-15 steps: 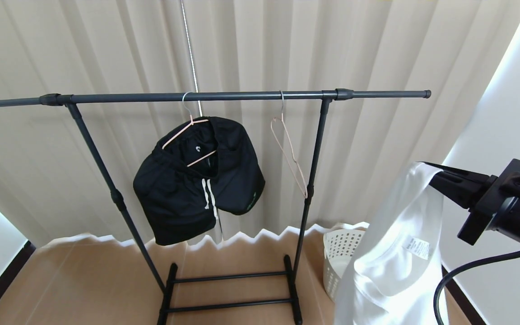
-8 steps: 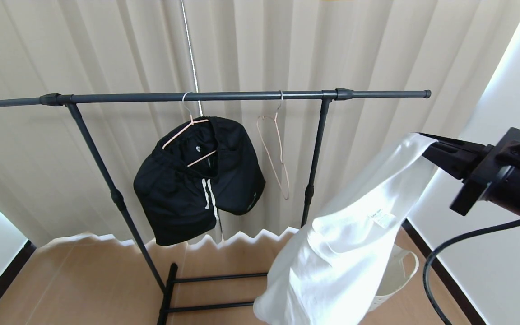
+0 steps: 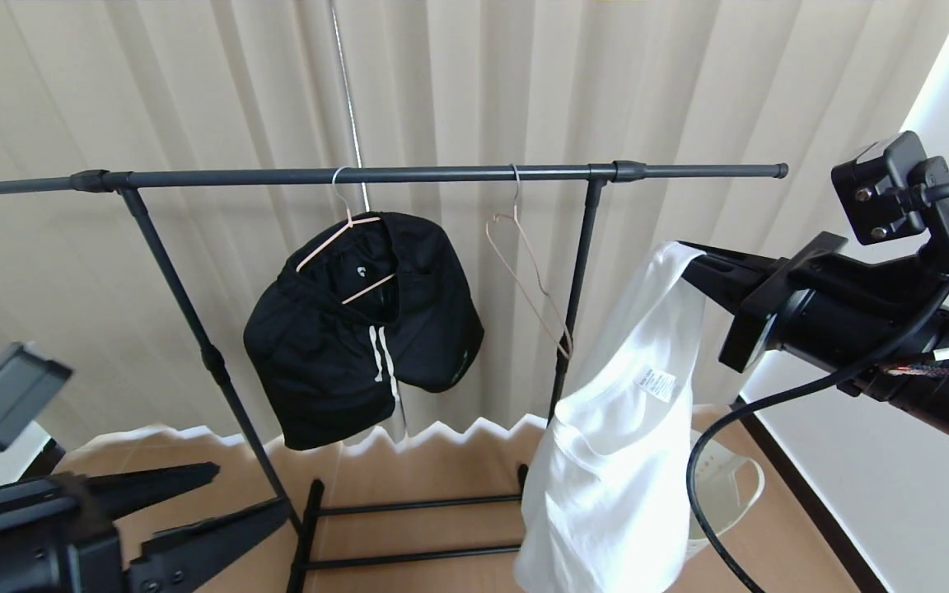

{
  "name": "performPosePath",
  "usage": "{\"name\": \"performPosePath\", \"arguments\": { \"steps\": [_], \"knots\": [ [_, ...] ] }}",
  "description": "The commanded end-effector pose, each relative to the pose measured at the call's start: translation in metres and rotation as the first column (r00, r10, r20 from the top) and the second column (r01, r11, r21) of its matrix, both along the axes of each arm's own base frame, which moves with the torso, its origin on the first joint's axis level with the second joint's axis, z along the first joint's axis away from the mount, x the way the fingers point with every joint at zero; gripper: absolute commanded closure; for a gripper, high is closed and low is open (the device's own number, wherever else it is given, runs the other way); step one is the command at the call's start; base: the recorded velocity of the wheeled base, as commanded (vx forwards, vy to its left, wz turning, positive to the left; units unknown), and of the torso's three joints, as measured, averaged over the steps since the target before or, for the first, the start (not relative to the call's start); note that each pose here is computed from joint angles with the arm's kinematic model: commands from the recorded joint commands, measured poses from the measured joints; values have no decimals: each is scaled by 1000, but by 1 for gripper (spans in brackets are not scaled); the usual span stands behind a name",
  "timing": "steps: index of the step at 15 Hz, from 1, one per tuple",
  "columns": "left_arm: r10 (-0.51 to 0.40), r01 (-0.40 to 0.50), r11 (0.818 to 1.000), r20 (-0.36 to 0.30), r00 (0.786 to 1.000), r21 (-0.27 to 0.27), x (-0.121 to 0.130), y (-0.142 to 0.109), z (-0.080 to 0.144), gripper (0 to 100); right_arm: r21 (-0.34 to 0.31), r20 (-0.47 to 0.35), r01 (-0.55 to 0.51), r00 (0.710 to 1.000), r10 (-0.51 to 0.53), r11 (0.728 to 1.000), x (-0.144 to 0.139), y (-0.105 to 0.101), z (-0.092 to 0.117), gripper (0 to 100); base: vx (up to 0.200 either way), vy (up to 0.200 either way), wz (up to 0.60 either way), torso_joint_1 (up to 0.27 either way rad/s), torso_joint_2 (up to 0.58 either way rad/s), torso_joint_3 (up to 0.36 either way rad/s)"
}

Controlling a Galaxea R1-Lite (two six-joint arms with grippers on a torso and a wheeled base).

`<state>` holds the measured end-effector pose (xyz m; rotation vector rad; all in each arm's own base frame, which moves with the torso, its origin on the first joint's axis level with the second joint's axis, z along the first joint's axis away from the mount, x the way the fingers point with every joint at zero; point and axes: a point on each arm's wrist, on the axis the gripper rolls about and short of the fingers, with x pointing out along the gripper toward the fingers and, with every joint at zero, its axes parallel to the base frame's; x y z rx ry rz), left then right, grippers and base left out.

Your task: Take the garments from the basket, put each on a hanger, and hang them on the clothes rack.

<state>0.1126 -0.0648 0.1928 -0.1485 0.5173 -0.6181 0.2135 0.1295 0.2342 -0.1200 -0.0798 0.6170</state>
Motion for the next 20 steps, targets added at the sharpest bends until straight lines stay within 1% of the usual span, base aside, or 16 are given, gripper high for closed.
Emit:
{"name": "performPosePath", "arguments": {
  "steps": [1,2,3,4,7,10,13,15,19,20],
  "knots": [
    [-123,131,990,-132,984,55,40,-51,-8,0,-5,-8,1,1000,-1,1000,2,1,-2,100,0,0,0,0,0,0],
    [-134,143,988,-139,981,59,43,-56,-8,0,-7,-11,-1,1000,1,1000,2,2,-3,100,0,0,0,0,0,0],
    [-170,185,980,-167,971,76,55,-76,-12,0,-10,-16,10,1000,-10,1000,2,4,-5,100,0,0,0,0,0,0],
    [-193,212,973,-188,963,87,64,-91,-17,0,-9,-15,2,1000,-3,1000,0,8,-4,100,0,0,0,0,0,0],
    [-228,256,960,-222,948,110,81,-122,-26,0,-19,-32,4,999,-4,1000,2,11,-10,100,0,0,0,0,0,0],
    [-238,270,956,-230,944,117,92,-137,-31,0,-23,-38,-35,999,34,999,-4,19,-12,100,0,0,0,0,0,0],
    [-211,247,959,-232,950,141,108,-152,-38,0,-20,-39,-62,997,62,998,-14,32,-11,100,0,0,0,0,0,0],
    [-210,248,958,-238,948,144,114,-157,-43,0,-14,-40,-75,996,74,997,-19,37,-11,100,0,0,0,0,0,0],
    [-196,231,963,-223,955,140,131,-169,-56,0,-14,-49,-96,994,95,995,-26,41,-13,100,0,0,0,0,0,0],
    [-196,231,963,-223,955,140,131,-169,-56,0,-14,-49,-96,994,95,995,-26,41,-13,100,0,0,0,0,0,0]
  ]
}}
